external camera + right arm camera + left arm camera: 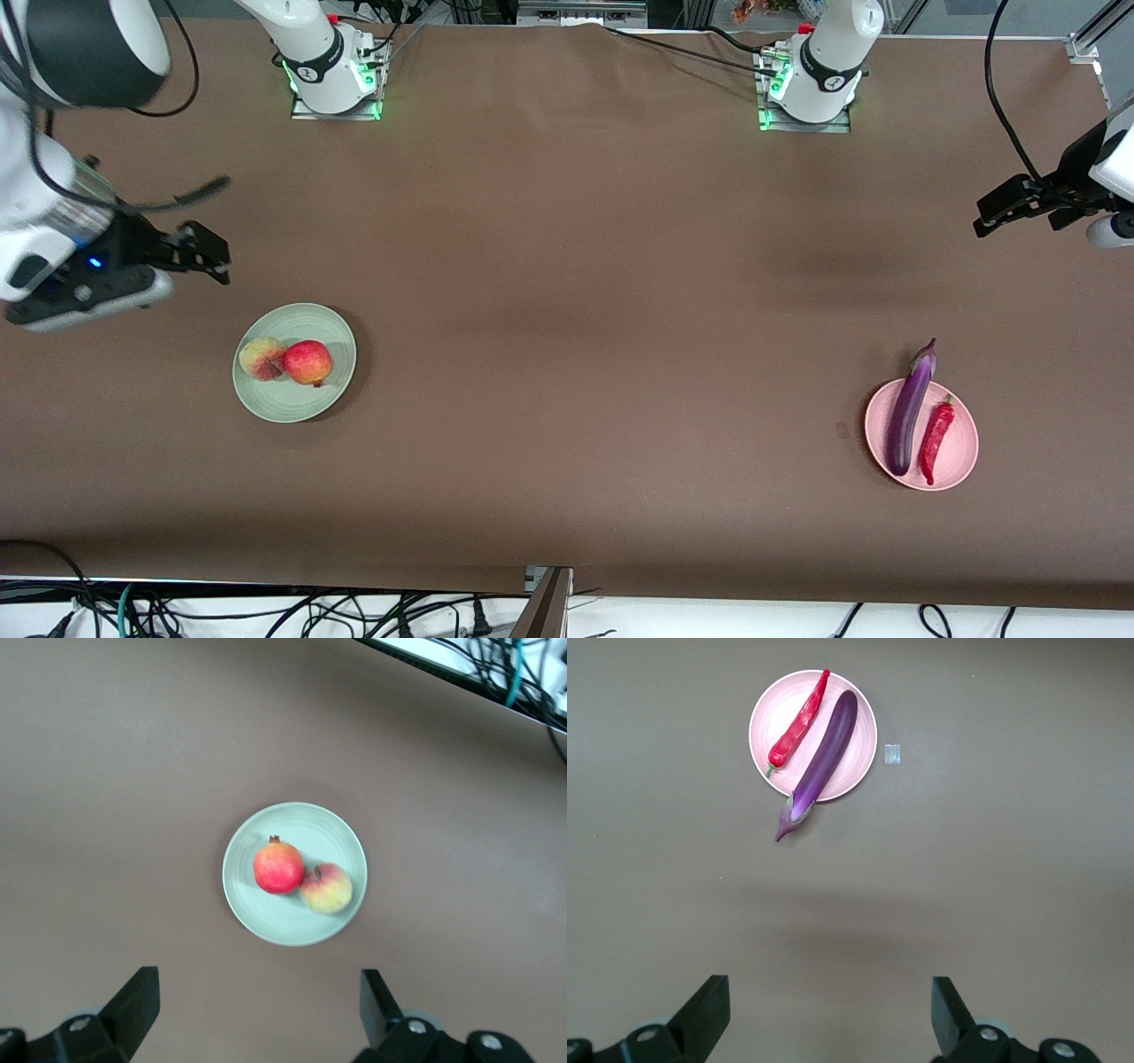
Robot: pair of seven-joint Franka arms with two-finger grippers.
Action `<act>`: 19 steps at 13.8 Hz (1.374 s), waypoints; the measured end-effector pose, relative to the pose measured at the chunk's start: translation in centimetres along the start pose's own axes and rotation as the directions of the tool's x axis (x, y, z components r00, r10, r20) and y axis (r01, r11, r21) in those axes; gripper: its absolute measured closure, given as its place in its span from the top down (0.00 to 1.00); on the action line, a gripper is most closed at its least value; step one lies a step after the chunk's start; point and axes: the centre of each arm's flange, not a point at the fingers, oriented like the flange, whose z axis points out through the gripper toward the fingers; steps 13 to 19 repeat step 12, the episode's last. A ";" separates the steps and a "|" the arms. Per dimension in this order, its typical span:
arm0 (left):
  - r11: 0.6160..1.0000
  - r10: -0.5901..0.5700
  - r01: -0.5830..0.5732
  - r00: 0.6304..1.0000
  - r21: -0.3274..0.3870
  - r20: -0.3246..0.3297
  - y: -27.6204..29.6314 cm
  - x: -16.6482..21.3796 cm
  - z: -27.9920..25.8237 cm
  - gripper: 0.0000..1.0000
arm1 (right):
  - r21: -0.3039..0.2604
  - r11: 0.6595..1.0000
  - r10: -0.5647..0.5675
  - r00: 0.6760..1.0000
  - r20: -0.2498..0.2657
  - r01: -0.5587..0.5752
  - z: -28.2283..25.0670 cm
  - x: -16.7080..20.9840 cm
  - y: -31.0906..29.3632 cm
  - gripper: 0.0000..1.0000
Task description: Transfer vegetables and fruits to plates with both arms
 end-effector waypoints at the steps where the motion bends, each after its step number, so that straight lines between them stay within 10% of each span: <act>1: 1.000 0.000 0.000 1.000 0.000 0.000 0.0 0.0 0.0 1.00 | -0.001 1.000 0.006 1.000 0.003 -0.006 -0.3 -1.0 0.2 1.00; 10: 1.000 0.006 -0.006 1.000 0.001 0.008 0.4 0.3 0.5 1.00 | 0.003 0.982 0.185 0.973 0.139 -0.187 -0.4 -5.9 1.2 1.00; 19: 1.000 0.007 -0.007 1.000 0.002 0.014 0.4 0.5 0.8 1.00 | 0.007 0.981 0.190 0.971 0.143 -0.193 -0.4 -6.1 1.0 1.00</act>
